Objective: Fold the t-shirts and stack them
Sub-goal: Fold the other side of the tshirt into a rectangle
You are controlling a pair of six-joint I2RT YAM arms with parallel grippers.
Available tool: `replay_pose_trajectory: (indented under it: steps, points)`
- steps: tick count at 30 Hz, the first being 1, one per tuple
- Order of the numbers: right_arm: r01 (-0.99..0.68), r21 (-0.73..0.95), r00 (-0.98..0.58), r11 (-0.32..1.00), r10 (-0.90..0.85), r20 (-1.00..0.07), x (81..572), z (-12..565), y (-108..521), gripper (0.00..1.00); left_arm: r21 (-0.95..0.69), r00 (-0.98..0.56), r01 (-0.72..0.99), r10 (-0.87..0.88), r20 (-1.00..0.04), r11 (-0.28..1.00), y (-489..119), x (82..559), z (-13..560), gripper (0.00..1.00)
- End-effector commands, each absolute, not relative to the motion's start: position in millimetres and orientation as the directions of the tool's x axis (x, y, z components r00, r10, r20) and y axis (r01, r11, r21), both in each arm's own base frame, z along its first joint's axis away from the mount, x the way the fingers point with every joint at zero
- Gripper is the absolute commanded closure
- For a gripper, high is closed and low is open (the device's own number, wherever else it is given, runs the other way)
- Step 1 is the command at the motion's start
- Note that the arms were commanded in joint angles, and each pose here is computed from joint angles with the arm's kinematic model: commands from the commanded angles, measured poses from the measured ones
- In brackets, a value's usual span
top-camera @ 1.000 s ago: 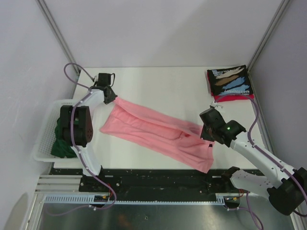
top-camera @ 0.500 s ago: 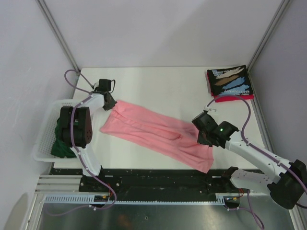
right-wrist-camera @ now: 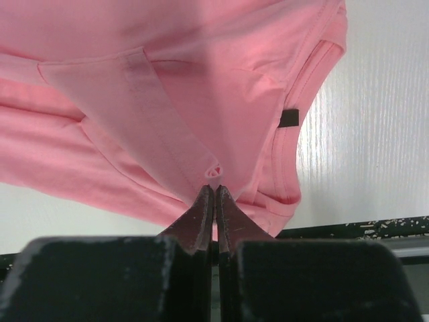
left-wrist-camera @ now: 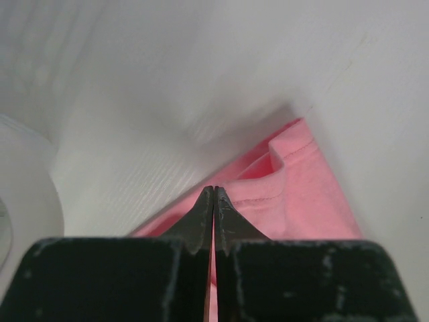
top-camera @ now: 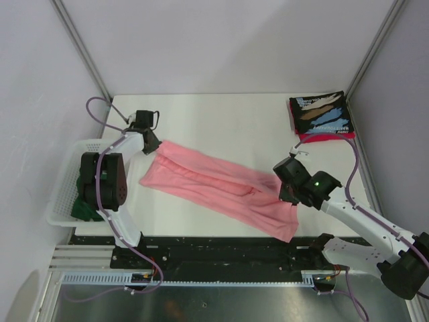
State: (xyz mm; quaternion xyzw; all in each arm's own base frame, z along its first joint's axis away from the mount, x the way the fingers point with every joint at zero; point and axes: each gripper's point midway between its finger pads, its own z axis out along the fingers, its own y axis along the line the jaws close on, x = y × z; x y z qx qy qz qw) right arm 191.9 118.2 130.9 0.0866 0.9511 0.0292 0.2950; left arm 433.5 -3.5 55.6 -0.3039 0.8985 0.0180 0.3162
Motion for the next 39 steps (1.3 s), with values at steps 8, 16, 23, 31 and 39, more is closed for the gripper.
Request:
replay_pose_trajectory:
  steps: [8, 16, 23, 31, 39]
  points:
    - [0.167, 0.125, -0.814, 0.978, 0.208, -0.542, 184, 128, 126, 1.00, -0.164, -0.571, -0.595, -0.557, -0.603, 0.787, 11, 427, 62, 1.00]
    - [0.162, 0.154, -0.847, 0.975, 0.218, -0.485, 175, 98, 134, 1.00, -0.153, -0.586, -0.600, -0.561, -0.585, 0.786, 11, 423, 52, 1.00]
    - [0.193, 0.177, -0.829, 0.965, 0.256, -0.497, 178, 106, 124, 1.00, -0.163, -0.583, -0.594, -0.562, -0.587, 0.787, 10, 422, 56, 1.00]
    - [0.221, 0.193, -0.820, 0.956, 0.289, -0.494, 177, 112, 114, 1.00, -0.157, -0.590, -0.602, -0.568, -0.574, 0.783, 10, 416, 50, 1.00]
    - [0.212, 0.188, -0.834, 0.959, 0.278, -0.477, 175, 104, 118, 1.00, -0.157, -0.586, -0.609, -0.575, -0.571, 0.777, 10, 410, 49, 0.93]
